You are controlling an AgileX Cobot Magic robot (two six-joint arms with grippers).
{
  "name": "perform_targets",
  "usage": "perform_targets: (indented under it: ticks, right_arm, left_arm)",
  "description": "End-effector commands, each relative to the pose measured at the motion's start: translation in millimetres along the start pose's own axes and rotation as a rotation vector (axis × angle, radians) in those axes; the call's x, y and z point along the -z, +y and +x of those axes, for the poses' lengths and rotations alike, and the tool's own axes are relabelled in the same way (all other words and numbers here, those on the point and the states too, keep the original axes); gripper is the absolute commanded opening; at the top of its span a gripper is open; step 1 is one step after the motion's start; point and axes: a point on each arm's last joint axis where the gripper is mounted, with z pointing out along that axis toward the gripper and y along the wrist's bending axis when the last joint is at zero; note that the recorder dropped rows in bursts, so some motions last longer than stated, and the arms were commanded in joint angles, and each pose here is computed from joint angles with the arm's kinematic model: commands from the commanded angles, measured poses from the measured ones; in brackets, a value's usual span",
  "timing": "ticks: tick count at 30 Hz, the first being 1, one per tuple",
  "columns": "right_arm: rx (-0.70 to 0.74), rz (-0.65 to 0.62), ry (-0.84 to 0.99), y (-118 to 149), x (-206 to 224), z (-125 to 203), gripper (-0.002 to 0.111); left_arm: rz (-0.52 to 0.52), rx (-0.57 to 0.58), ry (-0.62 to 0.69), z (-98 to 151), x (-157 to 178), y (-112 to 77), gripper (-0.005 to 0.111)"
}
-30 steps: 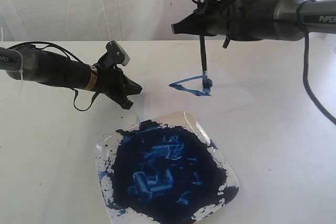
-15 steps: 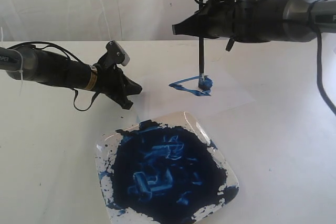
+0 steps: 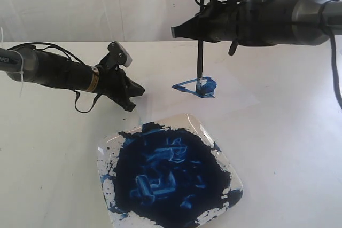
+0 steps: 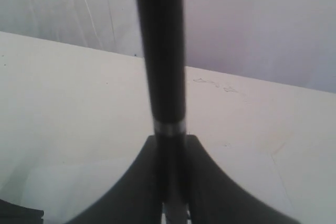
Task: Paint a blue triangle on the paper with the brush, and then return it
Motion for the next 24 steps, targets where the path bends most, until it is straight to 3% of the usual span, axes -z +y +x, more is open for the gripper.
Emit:
perform_targets:
  ticks: [1, 16, 24]
  right_arm:
    - [-0.001, 0.073, 0.000, -7.2, 6.7, -2.8, 0.000]
    - [-0.002, 0.153, 0.004, -14.5, 9.6, -4.0, 0.000]
    - [-0.005, 0.130, 0.015, -12.9, 14.0, 0.8, 0.000]
  left_arm:
    - [-0.003, 0.000, -0.003, -1.3, 0.6, 1.2, 0.000]
    - [-0.003, 0.000, -0.003, -1.3, 0.6, 1.2, 0.000]
    - [-0.003, 0.000, -0.003, -1.3, 0.6, 1.2, 0.000]
